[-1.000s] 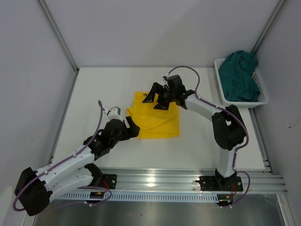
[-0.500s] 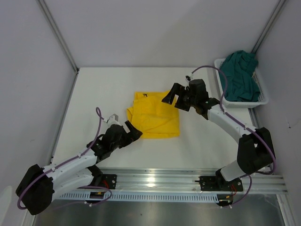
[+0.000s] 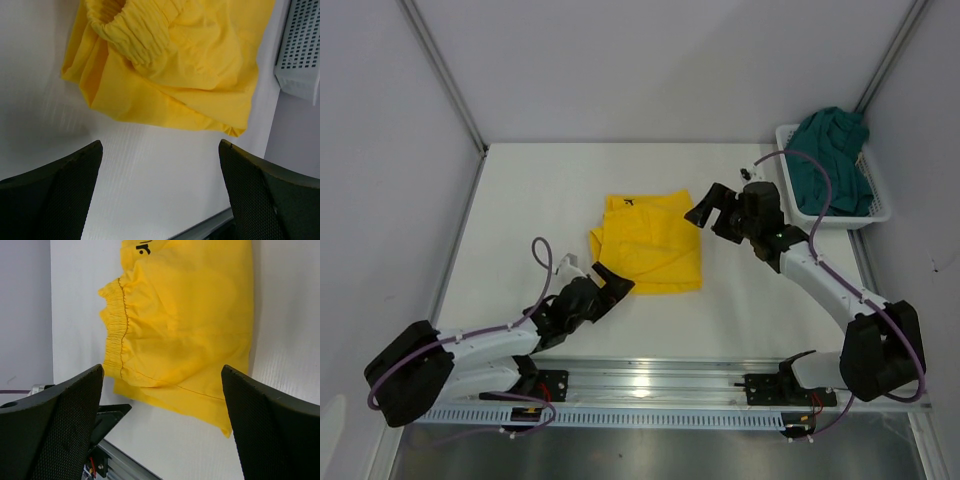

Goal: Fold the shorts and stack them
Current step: Neatly place the folded shorts to the corner

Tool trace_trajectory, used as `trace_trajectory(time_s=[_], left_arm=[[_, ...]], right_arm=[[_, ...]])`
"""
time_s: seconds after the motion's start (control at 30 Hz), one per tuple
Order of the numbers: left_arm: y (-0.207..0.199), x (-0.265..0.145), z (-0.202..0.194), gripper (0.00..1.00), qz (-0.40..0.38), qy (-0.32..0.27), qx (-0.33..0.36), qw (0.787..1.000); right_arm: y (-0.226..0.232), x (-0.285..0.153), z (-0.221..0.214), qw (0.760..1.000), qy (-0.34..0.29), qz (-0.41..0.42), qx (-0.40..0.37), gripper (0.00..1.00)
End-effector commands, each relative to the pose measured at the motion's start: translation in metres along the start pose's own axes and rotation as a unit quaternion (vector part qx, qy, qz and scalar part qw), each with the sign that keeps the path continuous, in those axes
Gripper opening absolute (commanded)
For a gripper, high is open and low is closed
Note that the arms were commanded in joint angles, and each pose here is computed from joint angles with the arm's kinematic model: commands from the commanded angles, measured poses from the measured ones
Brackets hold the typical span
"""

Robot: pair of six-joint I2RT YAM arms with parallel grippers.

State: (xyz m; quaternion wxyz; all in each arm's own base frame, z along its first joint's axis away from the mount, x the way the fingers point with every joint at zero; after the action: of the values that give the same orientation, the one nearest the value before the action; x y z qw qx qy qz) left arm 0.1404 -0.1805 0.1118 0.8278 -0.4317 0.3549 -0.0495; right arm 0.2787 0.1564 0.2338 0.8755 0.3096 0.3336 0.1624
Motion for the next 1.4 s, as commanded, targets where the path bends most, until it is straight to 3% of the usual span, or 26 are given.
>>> trace_trajectory(time_s=[0.0,0.47,0.67,0.77,0.8,0.87,0.9,0.97,1.0,1.03,1.07,1.13,1.17,1.27,1.3,1.37], left_arm=[[-0.018,0.009,0.006,0.99,-0.027,-0.048,-0.042,0.998],[-0.028,0.075,-0.008,0.98,0.022,-0.061,-0.066,0.996],[-0.015,0.105,0.016,0.77,0.047,-0.088,-0.09,0.991],[-0.009,0.12,0.039,0.62,0.05,-0.096,-0.084,0.991],[-0.008,0.124,0.047,0.48,0.046,-0.097,-0.068,0.992],[-0.007,0.132,0.07,0.33,0.042,-0.095,-0.064,0.992],[-0.001,0.133,0.077,0.19,0.054,-0.09,-0.043,0.994],[-0.003,0.139,0.106,0.1,0.054,-0.102,-0.013,0.993],[0.002,0.139,0.111,0.02,0.066,-0.074,0.002,0.995],[0.012,0.142,0.125,0.0,0.087,-0.07,0.005,0.994],[-0.008,0.15,0.148,0.0,0.071,-0.076,0.048,0.993],[0.012,0.152,0.161,0.0,0.146,-0.029,0.073,0.986],[-0.006,0.154,0.184,0.0,0.156,-0.032,0.121,0.98],[0.003,0.151,0.223,0.0,0.288,-0.07,0.18,0.938],[-0.014,0.154,0.245,0.0,0.28,-0.092,0.189,0.937],[0.004,0.162,0.256,0.0,0.304,-0.047,0.192,0.932]], right_arm=[[0.003,-0.013,0.016,0.999,-0.044,0.01,-0.02,0.99],[-0.02,-0.057,0.032,0.995,-0.094,0.007,-0.022,0.99],[-0.027,-0.071,0.032,0.994,-0.108,0.015,-0.022,0.99],[-0.031,-0.07,0.028,0.995,-0.098,0.014,-0.021,0.99],[-0.032,-0.07,0.028,0.995,-0.097,0.015,-0.022,0.99],[-0.036,-0.068,0.025,0.995,-0.092,0.013,-0.024,0.99],[-0.037,-0.067,0.024,0.995,-0.092,0.011,-0.023,1.0],[-0.041,-0.064,0.02,0.996,-0.087,0.011,-0.024,0.99],[-0.042,-0.063,0.02,0.996,-0.085,0.013,-0.024,0.99],[-0.044,-0.062,0.019,0.996,-0.083,0.013,-0.023,1.0],[-0.046,-0.06,0.018,0.997,-0.078,0.015,-0.023,1.0],[-0.048,-0.057,0.017,0.997,-0.075,0.015,-0.025,0.99],[-0.05,-0.055,0.015,0.997,-0.068,0.015,-0.026,0.99],[-0.052,-0.051,0.014,0.997,-0.063,0.021,-0.031,1.0],[-0.053,-0.049,0.014,0.998,-0.059,0.021,-0.029,0.99],[-0.052,-0.046,0.015,0.998,-0.051,0.031,-0.031,0.99]])
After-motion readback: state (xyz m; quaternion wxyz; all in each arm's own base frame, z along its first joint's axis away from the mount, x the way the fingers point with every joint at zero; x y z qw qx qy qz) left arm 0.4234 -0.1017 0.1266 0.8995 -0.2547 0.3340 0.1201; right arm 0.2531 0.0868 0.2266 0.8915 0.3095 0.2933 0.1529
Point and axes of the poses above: each gripper's point midway between its finger pads, its own x axis out along the fingers, its own y axis along the line the jaws close on, z = x × y, the point moved 10 cm from there along -x, back along the fingers, and after that the axes turned 1 degree about x, right-handed, at the moved point
